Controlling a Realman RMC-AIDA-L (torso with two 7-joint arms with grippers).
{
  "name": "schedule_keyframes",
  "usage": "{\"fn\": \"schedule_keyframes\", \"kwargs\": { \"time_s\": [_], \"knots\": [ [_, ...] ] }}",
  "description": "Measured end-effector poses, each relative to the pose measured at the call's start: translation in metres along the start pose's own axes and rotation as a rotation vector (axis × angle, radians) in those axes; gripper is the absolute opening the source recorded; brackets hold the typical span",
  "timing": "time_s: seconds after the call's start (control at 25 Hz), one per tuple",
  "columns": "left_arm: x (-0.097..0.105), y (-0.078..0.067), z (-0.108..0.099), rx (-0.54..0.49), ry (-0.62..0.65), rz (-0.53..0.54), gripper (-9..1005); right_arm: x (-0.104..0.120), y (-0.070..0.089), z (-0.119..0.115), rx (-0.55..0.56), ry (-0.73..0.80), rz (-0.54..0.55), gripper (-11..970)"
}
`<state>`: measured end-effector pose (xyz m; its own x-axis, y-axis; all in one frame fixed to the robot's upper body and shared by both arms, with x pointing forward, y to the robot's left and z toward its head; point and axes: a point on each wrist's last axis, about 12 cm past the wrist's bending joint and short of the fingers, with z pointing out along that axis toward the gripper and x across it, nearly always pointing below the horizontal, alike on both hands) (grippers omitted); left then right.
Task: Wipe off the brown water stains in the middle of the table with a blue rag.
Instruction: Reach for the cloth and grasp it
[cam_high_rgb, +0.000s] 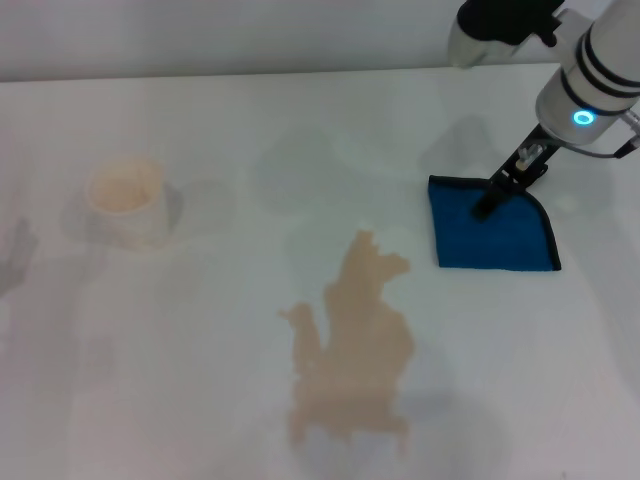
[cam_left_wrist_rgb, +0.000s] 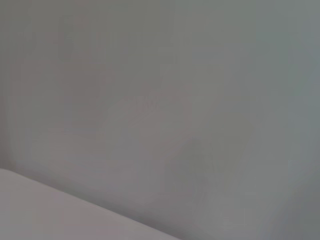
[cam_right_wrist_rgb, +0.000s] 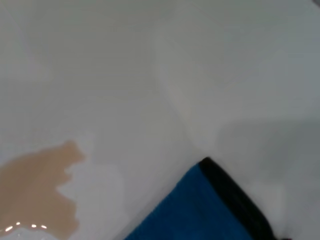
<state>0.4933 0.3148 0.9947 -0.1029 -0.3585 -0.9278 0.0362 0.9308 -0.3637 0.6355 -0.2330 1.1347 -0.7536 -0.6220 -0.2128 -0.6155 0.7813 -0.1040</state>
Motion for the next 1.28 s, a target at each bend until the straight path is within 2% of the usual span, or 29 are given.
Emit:
{"fn": "schedule_keyframes", "kwargs": {
  "time_s": [0.72, 1.28],
  "knots": [
    [-0.001, -0.002, 0.003, 0.006, -0.002, 0.002, 892, 0.006, 0.011, 0.025, -0.045, 0.041, 0.012, 842],
    [-0.002, -0.003, 0.009, 0.008, 0.007, 0.006, 892, 0.007, 0.009, 0.031, -0.042, 0.037, 0.017, 842]
  ]
}}
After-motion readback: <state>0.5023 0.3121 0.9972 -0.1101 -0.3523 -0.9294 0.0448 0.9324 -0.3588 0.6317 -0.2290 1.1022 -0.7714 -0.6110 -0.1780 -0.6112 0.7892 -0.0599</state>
